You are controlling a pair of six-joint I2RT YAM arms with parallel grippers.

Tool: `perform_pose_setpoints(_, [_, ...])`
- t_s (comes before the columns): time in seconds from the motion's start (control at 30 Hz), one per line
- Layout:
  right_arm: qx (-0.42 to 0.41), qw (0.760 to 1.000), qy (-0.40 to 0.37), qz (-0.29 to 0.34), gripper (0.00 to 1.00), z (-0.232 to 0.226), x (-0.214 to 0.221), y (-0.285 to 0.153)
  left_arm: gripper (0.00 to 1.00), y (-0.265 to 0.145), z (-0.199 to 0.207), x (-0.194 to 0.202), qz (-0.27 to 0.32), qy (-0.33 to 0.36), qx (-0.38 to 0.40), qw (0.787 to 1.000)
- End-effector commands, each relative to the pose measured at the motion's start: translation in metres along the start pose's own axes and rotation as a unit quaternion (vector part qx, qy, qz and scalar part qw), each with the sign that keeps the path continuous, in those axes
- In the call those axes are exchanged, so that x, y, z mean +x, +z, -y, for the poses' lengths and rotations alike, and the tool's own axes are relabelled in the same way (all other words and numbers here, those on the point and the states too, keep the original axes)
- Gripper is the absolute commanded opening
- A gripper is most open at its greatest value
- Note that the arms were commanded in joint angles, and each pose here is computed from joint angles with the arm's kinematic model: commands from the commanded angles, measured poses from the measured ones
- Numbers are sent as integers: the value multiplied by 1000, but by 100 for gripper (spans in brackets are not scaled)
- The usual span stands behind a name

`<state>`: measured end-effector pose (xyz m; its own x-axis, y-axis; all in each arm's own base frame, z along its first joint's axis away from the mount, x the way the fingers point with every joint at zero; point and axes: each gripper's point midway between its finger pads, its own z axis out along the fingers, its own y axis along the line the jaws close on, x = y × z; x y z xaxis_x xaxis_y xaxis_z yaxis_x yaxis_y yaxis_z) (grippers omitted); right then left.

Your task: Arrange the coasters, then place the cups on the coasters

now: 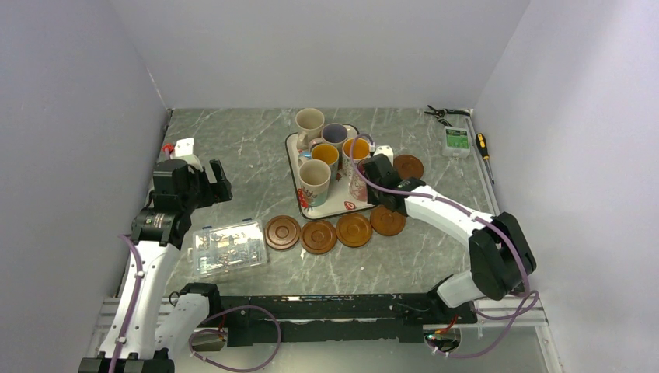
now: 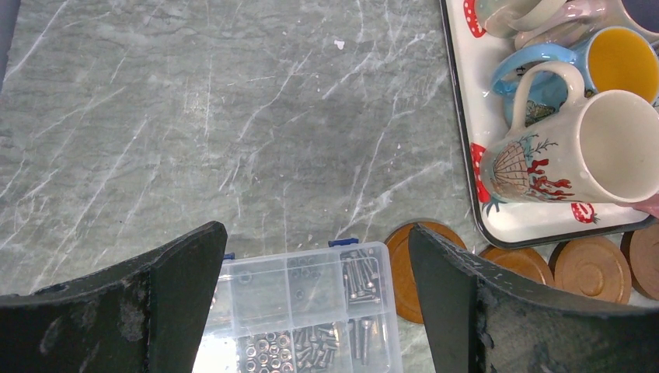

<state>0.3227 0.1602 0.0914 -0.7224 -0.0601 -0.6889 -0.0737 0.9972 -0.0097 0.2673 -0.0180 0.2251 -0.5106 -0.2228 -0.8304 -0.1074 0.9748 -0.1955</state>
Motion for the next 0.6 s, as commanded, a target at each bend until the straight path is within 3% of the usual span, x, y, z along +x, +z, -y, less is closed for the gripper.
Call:
perform_pose_setpoints(0.0, [-24, 998, -4, 50, 6, -5, -33, -9, 94, -1, 2, -13, 22, 1, 1, 1000])
perform_pose_setpoints(0.03, [-26, 998, -6, 50, 0, -5, -33, -11, 94, -1, 1, -13, 22, 1, 0, 1000])
perform_pose_setpoints(0.33, [-97, 989, -50, 96, 0, -7, -54, -73, 94, -1, 1, -13, 24, 1, -1, 1000])
perform_pose_setpoints(0.57, [-69, 985, -45, 150, 0, 22, -74, -122, 94, -2, 1, -13, 25, 1, -2, 1000])
